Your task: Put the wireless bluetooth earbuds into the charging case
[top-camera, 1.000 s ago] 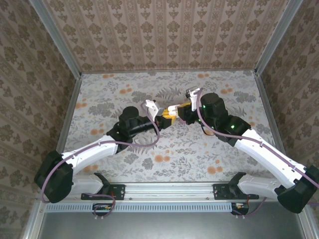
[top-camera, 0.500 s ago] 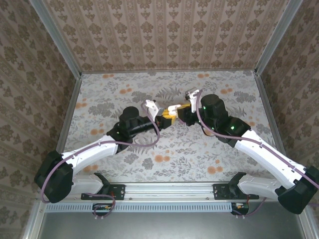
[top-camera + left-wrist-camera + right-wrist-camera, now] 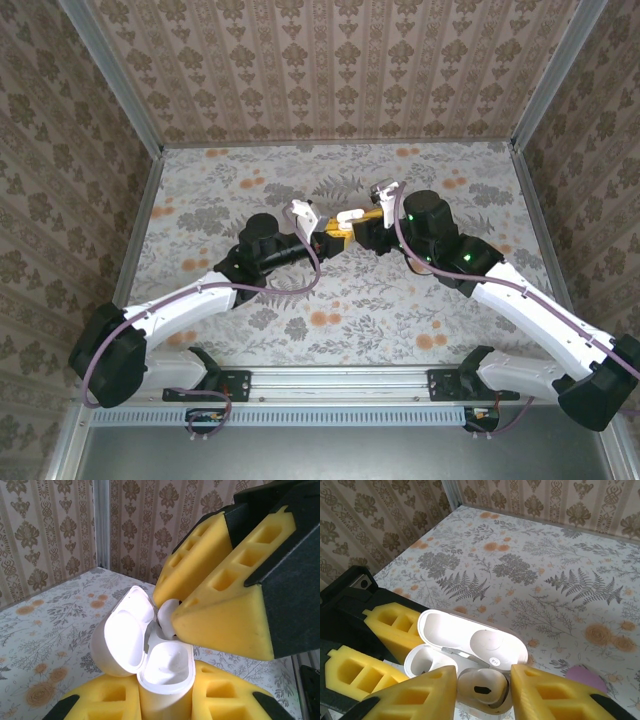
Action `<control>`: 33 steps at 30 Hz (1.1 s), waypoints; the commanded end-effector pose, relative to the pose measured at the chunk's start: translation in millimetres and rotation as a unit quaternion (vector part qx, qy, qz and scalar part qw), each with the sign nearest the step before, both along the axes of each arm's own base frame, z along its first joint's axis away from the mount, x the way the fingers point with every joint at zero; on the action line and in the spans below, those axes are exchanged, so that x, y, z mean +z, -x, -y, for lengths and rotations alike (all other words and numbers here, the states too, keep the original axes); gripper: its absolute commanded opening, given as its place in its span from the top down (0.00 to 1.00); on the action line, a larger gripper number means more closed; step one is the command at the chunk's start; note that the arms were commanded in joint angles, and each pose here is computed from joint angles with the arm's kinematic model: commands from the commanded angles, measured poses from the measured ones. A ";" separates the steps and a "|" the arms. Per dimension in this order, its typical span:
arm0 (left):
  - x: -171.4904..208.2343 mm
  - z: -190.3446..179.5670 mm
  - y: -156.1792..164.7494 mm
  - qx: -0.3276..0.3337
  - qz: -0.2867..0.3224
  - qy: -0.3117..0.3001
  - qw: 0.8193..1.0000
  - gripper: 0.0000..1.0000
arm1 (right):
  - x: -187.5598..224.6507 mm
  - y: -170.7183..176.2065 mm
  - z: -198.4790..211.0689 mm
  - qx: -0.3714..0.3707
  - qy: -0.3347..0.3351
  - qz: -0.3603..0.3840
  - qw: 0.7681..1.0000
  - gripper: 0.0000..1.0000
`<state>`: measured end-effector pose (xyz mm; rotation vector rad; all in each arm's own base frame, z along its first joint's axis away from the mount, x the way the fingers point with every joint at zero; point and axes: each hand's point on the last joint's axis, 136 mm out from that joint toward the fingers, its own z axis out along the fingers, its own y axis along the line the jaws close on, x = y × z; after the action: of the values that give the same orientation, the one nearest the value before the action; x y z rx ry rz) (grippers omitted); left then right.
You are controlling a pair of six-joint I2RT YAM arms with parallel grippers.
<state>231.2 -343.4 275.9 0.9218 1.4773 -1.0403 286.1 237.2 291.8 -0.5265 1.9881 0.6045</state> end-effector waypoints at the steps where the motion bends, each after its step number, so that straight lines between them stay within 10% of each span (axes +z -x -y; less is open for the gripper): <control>1: 32.1 -1.1 -2.6 0.002 0.033 0.031 0.999 0.84 | 4.5 9.3 -1.6 0.017 -0.017 -0.010 1.000 0.60; 17: 30.5 -0.2 -0.5 -0.004 0.034 0.027 0.999 0.84 | 32.1 10.9 -2.0 0.034 -0.127 -0.083 0.988 0.41; 33: 34.0 -16.1 -4.0 0.033 0.053 0.021 0.998 0.84 | 25.3 -13.7 44.8 -0.105 -0.127 -0.076 0.983 0.56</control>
<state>233.6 -339.5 283.8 0.9092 1.4584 -1.0148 292.0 217.7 312.6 -0.2534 2.0467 0.8568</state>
